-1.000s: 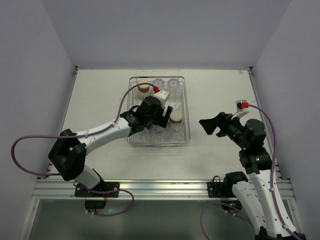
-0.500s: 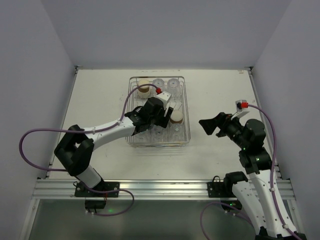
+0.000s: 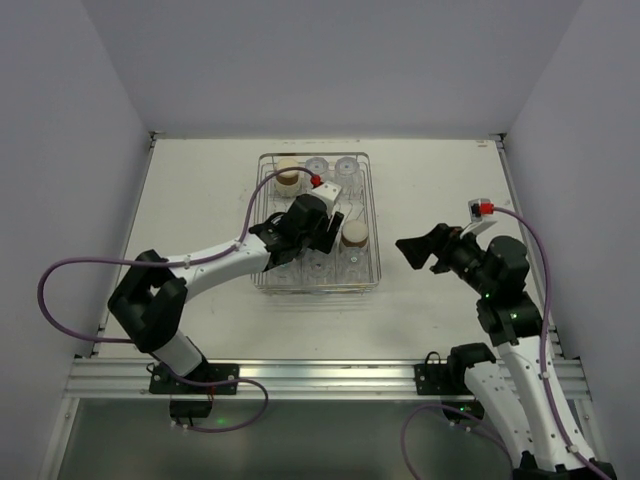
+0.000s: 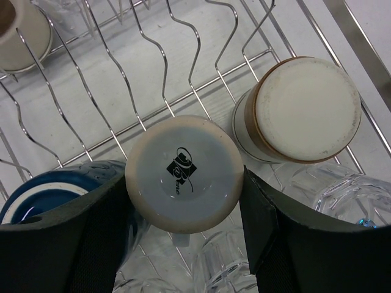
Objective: Unload the cups from the dish rack
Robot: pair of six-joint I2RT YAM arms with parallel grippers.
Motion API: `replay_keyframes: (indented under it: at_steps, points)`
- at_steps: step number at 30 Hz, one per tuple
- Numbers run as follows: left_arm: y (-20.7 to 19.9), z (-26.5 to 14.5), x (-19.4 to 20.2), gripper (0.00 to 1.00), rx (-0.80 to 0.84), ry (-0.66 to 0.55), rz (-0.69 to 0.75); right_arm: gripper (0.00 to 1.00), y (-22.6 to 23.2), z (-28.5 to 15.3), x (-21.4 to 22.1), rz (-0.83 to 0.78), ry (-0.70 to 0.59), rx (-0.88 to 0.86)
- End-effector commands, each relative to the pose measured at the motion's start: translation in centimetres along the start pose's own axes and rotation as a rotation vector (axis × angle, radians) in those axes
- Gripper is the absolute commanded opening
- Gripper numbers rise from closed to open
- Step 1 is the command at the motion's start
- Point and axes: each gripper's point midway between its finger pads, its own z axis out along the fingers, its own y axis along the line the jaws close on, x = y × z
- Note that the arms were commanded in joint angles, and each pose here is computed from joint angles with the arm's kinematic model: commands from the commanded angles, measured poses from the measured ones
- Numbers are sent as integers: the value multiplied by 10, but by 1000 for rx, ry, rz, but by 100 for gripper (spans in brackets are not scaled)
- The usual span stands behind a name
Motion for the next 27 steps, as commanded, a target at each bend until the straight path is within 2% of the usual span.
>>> replay_keyframes:
  at_steps: [1,12,19,27]
  points:
    - [5,-30,-77,20,-29,-227,-46,87,21,4,-11,9,-17,-81]
    - [6,-66,-127,16,-13,-344,-95,85,37,32,-5,110,-22,-164]
    - [6,-88,-152,13,3,-406,-126,84,52,44,-23,206,-120,-268]
    - [0,-121,-181,6,74,-491,-171,84,55,63,-28,345,-143,-321]
